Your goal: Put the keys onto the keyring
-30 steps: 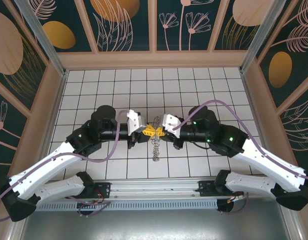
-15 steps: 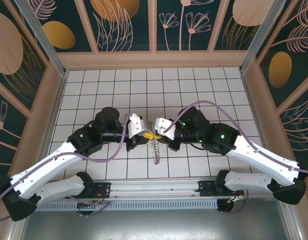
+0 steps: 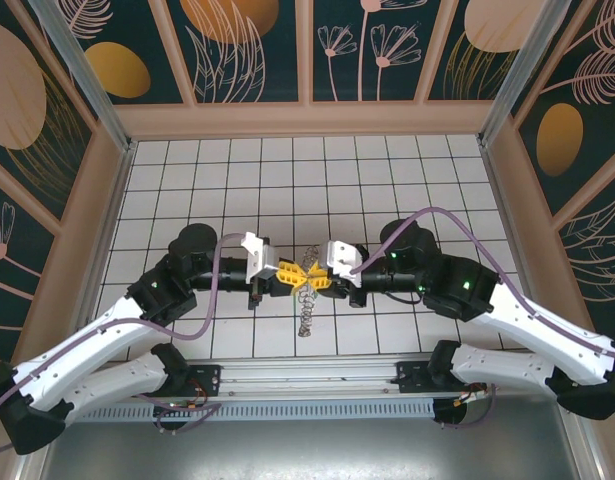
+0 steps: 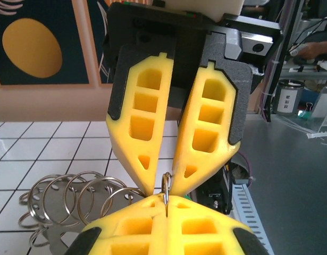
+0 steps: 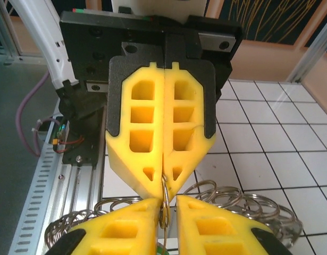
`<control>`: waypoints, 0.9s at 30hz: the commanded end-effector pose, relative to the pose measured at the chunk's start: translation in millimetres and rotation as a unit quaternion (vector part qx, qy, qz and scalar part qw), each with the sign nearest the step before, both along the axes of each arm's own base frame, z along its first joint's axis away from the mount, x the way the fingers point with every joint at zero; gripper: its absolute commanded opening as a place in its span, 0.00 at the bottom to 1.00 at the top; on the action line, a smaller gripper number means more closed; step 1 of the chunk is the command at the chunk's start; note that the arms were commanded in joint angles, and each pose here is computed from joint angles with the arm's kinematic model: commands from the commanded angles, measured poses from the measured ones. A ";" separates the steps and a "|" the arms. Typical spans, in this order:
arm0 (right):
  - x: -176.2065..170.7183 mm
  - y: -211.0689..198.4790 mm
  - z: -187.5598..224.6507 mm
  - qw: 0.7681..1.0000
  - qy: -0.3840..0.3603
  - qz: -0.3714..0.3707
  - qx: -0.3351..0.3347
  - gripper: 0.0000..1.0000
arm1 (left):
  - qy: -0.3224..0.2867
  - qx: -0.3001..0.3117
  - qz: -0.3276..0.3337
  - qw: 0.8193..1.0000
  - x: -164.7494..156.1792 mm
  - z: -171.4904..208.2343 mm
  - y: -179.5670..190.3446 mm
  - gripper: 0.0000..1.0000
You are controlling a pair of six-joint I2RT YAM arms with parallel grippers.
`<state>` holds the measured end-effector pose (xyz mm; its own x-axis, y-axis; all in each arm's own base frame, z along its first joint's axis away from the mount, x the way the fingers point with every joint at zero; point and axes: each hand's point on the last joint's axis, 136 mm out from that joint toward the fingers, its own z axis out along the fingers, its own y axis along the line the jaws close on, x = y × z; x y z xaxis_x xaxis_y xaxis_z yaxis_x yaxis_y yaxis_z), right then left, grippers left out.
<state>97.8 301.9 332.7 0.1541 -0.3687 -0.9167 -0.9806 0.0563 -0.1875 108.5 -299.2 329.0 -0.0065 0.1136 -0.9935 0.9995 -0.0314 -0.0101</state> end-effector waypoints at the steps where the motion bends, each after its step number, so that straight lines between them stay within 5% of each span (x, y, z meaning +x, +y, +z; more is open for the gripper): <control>1: 0.5 7.7 0.0 1.000 0.001 0.002 0.016 0.16 | -0.051 -0.080 -0.048 0.994 -21.7 44.6 3.0 0.00; 10: -0.3 1.5 12.7 0.999 -0.006 -0.007 0.048 0.16 | -0.058 -0.102 -0.057 0.991 -28.6 55.3 8.0 0.00; 18: 1.1 0.5 21.8 0.997 -0.016 -0.009 0.069 0.00 | -0.048 -0.106 -0.066 0.991 -28.1 52.3 4.3 0.00; 27: 23.0 4.8 3.4 0.998 -0.028 -0.048 -0.003 0.00 | -0.028 0.017 0.020 0.999 9.4 17.0 -4.7 0.08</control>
<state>104.5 299.8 347.5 0.1628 -0.3127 -0.9358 -0.9713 0.1157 -0.2077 116.8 -302.3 344.7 0.0162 0.1011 -0.9947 0.9999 -0.0002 0.0163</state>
